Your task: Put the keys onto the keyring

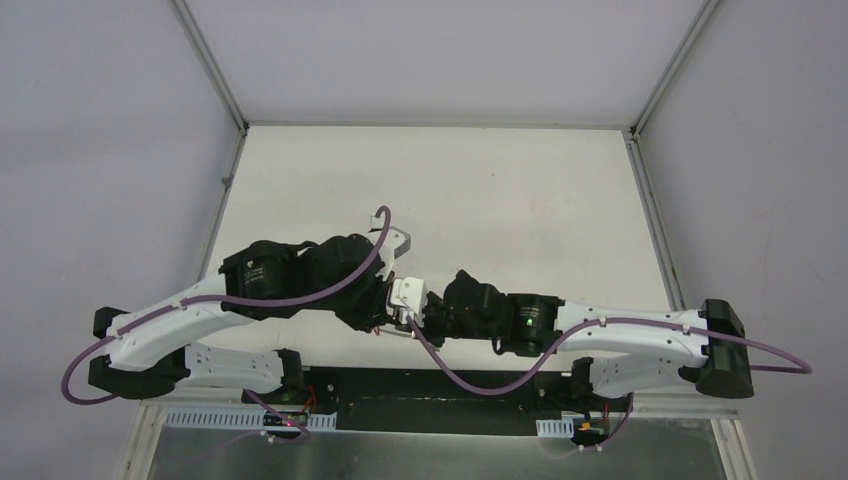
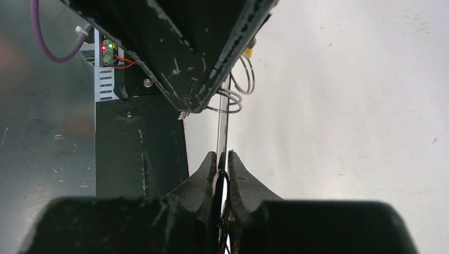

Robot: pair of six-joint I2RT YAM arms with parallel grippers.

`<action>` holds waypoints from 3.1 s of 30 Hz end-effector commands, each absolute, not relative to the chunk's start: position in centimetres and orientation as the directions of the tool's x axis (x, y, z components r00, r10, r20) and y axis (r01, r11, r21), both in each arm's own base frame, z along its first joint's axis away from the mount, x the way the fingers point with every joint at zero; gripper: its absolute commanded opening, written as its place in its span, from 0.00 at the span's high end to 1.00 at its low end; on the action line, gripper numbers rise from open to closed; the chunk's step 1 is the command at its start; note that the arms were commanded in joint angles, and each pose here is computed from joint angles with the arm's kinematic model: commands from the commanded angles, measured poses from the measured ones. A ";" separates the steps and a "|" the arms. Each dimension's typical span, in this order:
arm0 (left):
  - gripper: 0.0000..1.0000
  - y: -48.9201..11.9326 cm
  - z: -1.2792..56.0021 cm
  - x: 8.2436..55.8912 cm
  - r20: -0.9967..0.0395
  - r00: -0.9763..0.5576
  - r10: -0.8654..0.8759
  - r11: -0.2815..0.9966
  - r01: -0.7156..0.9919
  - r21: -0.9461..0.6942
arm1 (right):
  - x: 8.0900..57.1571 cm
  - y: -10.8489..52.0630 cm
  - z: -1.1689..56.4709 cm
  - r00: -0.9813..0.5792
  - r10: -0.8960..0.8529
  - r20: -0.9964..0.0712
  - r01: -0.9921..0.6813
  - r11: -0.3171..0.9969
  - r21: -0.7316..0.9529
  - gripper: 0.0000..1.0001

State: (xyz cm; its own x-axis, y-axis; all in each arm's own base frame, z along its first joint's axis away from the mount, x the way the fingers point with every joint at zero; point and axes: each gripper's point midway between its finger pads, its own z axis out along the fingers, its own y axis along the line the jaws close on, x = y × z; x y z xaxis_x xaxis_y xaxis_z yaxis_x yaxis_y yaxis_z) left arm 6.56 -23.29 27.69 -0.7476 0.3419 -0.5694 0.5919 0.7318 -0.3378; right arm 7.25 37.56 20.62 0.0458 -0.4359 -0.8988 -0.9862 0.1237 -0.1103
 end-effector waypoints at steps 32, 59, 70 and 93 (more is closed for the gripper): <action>1.00 -21.9 28.0 3.7 -0.538 -0.793 0.286 0.652 0.572 -0.498 | 8.9 38.3 26.1 0.011 -0.243 -0.970 -0.964 0.257 -0.076 1.00; 1.00 -22.1 27.6 3.8 -0.534 -0.770 0.350 0.652 0.610 -0.451 | 8.1 38.5 26.1 0.059 -0.261 -0.963 -0.975 0.190 -0.111 0.71; 1.00 -23.1 29.2 4.6 -0.699 -0.583 0.415 0.501 0.787 -0.359 | 4.6 37.4 29.2 0.121 -0.082 -0.989 -0.992 0.017 -0.122 0.36; 1.00 -23.4 30.4 3.5 -0.796 -0.360 0.486 0.273 0.928 -0.253 | 2.5 36.9 31.1 0.104 0.018 -0.994 -0.986 -0.133 -0.105 0.69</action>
State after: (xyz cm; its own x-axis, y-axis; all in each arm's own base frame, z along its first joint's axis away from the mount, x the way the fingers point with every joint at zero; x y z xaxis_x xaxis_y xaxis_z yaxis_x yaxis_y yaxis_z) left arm 3.62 -22.26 28.42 -0.4437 0.5272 -0.7247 0.8880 0.3673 -0.2765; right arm 2.79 36.86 28.30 0.1074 -0.0685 -0.9919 -0.9891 -0.1083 -0.0996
